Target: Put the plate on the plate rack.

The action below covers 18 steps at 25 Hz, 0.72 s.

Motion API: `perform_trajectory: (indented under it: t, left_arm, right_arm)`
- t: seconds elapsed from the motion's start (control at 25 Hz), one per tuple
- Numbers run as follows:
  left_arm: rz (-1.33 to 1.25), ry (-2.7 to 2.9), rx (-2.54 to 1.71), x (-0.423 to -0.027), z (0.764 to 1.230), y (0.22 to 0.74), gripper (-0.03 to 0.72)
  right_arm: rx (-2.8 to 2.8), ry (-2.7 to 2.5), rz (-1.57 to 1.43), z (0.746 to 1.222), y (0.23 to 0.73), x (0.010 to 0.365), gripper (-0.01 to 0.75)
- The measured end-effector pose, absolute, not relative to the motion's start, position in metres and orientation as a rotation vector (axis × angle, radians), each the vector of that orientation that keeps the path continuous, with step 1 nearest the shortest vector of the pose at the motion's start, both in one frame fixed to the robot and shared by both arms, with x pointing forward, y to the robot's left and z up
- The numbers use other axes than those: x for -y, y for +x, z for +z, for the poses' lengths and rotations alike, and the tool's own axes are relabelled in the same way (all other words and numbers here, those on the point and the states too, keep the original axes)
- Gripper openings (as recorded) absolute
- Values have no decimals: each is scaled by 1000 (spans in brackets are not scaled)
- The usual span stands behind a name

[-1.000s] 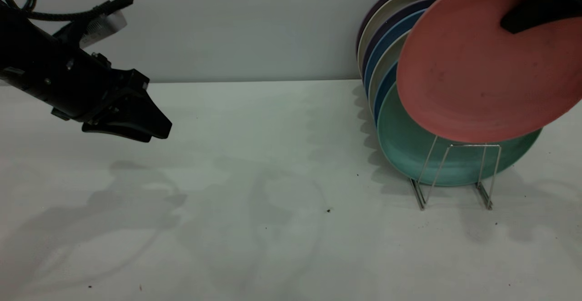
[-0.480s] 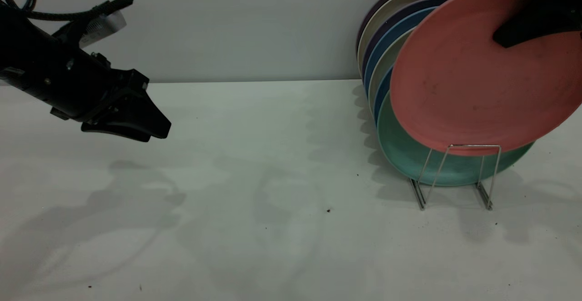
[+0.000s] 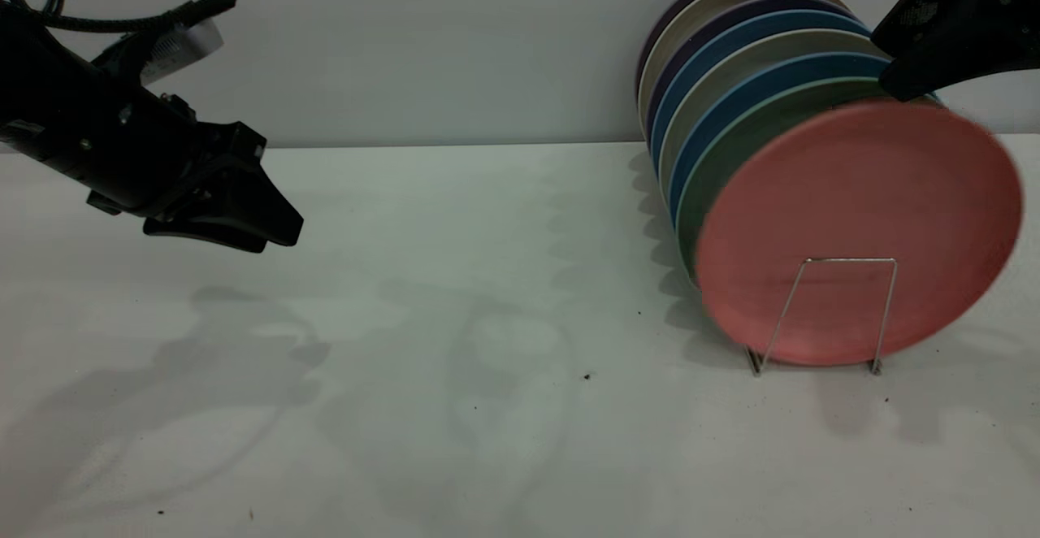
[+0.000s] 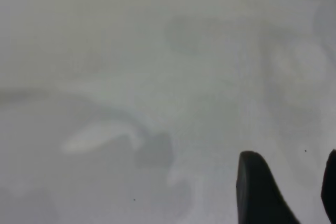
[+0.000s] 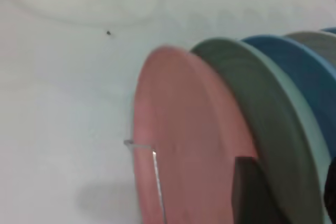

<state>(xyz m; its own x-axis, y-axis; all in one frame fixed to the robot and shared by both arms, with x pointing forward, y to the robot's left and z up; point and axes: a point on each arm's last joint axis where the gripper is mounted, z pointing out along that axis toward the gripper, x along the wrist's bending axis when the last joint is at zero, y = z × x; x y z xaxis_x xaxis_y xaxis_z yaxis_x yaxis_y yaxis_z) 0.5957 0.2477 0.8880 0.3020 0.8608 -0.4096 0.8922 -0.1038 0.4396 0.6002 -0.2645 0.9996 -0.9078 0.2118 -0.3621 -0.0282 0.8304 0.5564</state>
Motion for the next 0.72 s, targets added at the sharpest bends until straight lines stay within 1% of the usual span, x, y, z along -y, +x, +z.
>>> perform_trajectory:
  t: [0.16,0.24,0.32,0.48,0.56,0.72]
  left_arm:
    - [-63,1956,-1556,-248,888,596,335]
    - [-65,1956,-1559,-248,888,596,335]
    - [-69,1970,-1574,-249,887,595,335]
    - [-94,2024,-1682,-263,892,595,335]
    - [-94,2069,-1772,-275,899,595,335]
    - [-1,2211,-1994,-296,920,592,335]
  right_arm:
    - [-2621,214,856,1000,598,262,349]
    - [-2624,338,926,1001,597,260,349]
    - [-2615,570,1034,1004,597,258,349]
    - [-2521,1286,1188,1008,595,256,349]
    - [-2473,1602,1177,1009,590,258,349]
    - [-2476,1854,972,1003,581,265,350]
